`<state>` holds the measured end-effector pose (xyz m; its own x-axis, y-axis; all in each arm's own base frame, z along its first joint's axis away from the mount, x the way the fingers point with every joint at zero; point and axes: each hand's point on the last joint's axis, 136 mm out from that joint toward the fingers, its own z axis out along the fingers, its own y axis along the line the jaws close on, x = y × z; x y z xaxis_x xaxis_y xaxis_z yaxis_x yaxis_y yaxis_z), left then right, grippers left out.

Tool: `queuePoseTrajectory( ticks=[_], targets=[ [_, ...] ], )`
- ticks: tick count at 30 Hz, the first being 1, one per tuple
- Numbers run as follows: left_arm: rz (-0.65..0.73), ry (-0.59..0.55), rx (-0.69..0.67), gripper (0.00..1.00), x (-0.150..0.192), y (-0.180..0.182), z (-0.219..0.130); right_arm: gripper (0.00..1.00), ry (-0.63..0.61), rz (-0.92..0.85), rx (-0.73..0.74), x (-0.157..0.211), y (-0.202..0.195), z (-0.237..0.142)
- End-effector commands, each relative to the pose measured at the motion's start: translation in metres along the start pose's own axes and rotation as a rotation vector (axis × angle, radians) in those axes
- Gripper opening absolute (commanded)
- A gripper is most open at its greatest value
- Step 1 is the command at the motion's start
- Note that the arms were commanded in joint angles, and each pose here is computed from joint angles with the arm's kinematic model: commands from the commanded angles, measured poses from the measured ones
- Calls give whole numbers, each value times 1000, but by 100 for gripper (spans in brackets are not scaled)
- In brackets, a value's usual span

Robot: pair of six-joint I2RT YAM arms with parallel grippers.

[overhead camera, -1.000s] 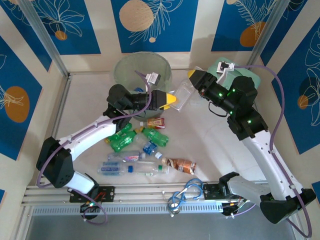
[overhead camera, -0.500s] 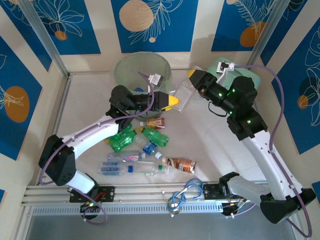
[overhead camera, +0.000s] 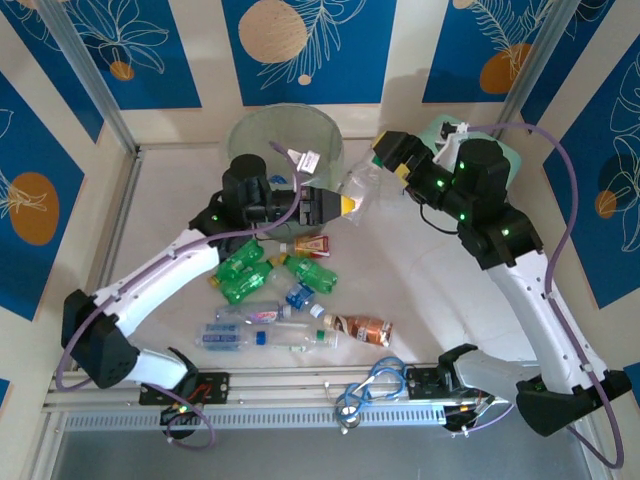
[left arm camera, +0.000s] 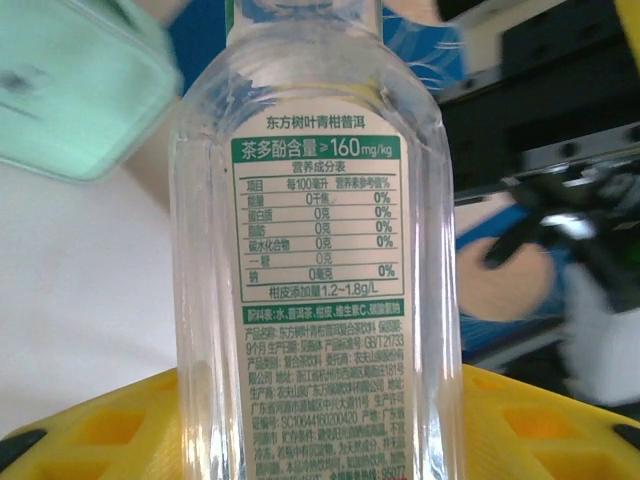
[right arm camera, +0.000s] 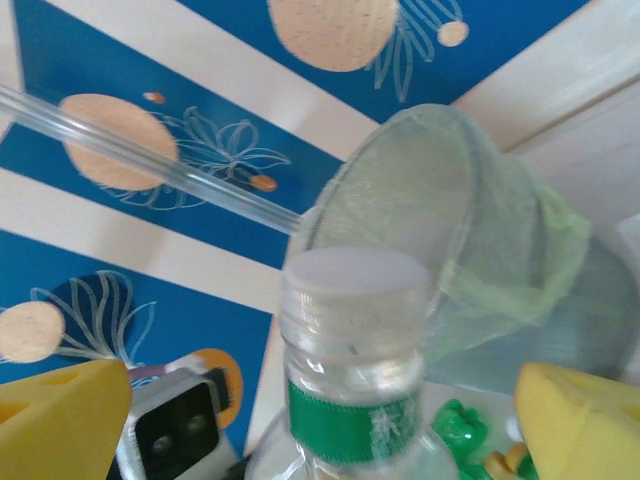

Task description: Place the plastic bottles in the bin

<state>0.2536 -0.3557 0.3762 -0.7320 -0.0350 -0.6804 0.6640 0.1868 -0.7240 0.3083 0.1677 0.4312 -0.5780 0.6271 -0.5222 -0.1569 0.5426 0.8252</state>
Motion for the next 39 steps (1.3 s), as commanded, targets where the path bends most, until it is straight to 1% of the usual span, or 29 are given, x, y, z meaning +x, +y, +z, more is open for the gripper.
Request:
queuePoseTrajectory(
  ticks=[1, 4, 7, 10, 14, 18, 23, 29, 36, 37, 38, 39],
  targets=[
    [211, 32, -296, 42, 4, 24, -27, 99, 65, -41, 164, 13, -31, -5],
    [307, 58, -386, 42, 3, 27, -35, 99, 122, -55, 161, 20, -29, 0],
    [384, 68, -428, 42, 2, 23, -40, 99, 151, -63, 143, 23, -22, 5],
    [429, 83, -447, 43, 4, 21, -41, 100, 167, -71, 75, 24, -8, 9],
    [457, 108, -453, 43, 9, 20, -39, 99, 189, -95, -44, 30, 14, 12],
    [493, 115, -422, 43, 15, 10, -36, 96, 205, -86, 14, 33, 5, 21],
    [510, 100, -422, 43, 12, 5, -38, 91, 228, -85, 69, 37, -5, 35],
    [521, 109, -421, 42, 14, 6, -38, 74, 261, -88, 76, 43, -4, 47],
    [522, 109, -429, 44, 15, 9, -37, 47, 272, -95, 65, 46, -1, 49],
    [522, 109, -428, 45, 16, 10, -37, 42, 269, -97, 64, 46, -1, 48],
    [521, 110, -426, 47, 16, 10, -36, 40, 267, -98, 61, 46, -1, 48],
    [518, 112, -422, 52, 17, 10, -36, 38, 265, -98, 57, 46, 0, 47]
  ],
)
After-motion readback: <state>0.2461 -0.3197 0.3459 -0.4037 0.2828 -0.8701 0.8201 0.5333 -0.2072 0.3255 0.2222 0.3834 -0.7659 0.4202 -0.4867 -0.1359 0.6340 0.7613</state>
